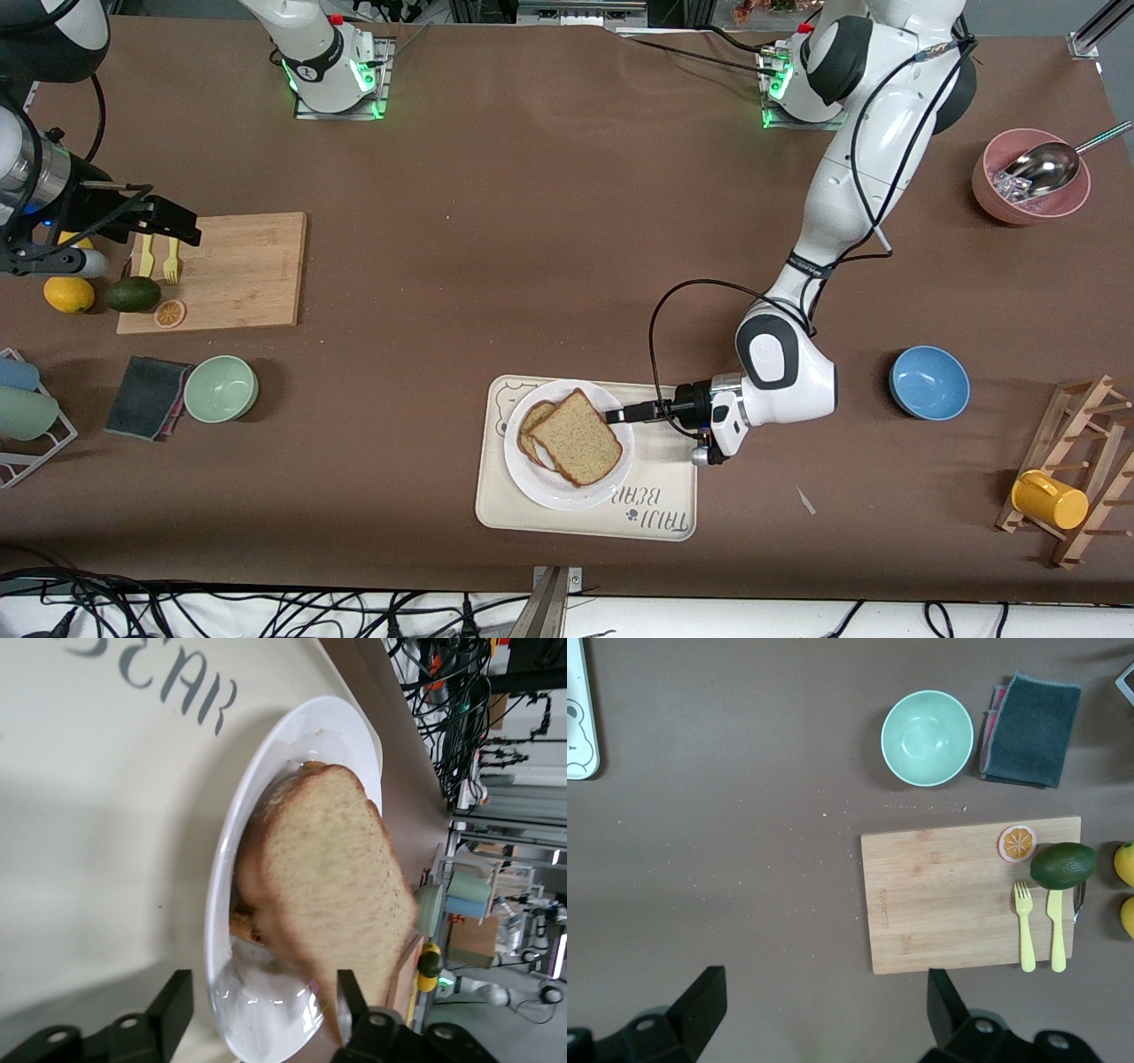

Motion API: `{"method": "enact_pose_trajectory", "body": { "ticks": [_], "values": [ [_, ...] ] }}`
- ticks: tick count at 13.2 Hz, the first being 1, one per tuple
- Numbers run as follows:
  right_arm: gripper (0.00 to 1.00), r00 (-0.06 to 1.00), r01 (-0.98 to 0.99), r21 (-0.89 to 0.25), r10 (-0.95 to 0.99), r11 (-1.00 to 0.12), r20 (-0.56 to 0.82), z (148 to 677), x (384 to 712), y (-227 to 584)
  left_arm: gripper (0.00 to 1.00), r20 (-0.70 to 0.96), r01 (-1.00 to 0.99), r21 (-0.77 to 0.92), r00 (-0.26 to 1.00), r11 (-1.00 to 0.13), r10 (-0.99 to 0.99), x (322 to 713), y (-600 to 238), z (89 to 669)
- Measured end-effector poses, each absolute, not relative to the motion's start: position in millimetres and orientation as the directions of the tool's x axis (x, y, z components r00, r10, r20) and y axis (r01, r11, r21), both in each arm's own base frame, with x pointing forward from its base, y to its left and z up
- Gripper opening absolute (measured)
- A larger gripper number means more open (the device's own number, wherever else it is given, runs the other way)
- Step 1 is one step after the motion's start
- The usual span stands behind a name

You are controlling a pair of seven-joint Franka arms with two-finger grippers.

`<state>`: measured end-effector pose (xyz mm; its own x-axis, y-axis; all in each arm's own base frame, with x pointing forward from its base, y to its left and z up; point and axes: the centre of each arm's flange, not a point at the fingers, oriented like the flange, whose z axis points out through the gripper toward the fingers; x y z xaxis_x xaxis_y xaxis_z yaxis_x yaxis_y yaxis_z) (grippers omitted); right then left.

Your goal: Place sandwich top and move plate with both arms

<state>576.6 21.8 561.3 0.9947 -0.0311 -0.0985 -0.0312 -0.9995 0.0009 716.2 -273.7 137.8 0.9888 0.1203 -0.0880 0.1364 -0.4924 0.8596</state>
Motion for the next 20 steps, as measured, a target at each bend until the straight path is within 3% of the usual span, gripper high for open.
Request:
{"method": "enact_pose_trajectory", "body": {
  "ticks": [2,9,20],
  "values": [
    [1.00,0.995,-0.031,0.001,-0.031,-1.000,-0.098,561,577,22,0.99,-0.060,0.105,0.842,0.993,-0.530,0.101,721,-267,147],
    [1.00,0.995,-0.031,0.001,-0.031,-1.000,-0.099,561,577,22,1.00,0.017,-0.010,0.671,1.000,-0.742,0.003,734,-260,214],
    [1.00,0.995,-0.031,0.001,-0.031,-1.000,-0.100,561,576,22,1.00,-0.015,-0.288,0.272,0.953,-0.918,-0.303,727,-191,341]
  ]
}}
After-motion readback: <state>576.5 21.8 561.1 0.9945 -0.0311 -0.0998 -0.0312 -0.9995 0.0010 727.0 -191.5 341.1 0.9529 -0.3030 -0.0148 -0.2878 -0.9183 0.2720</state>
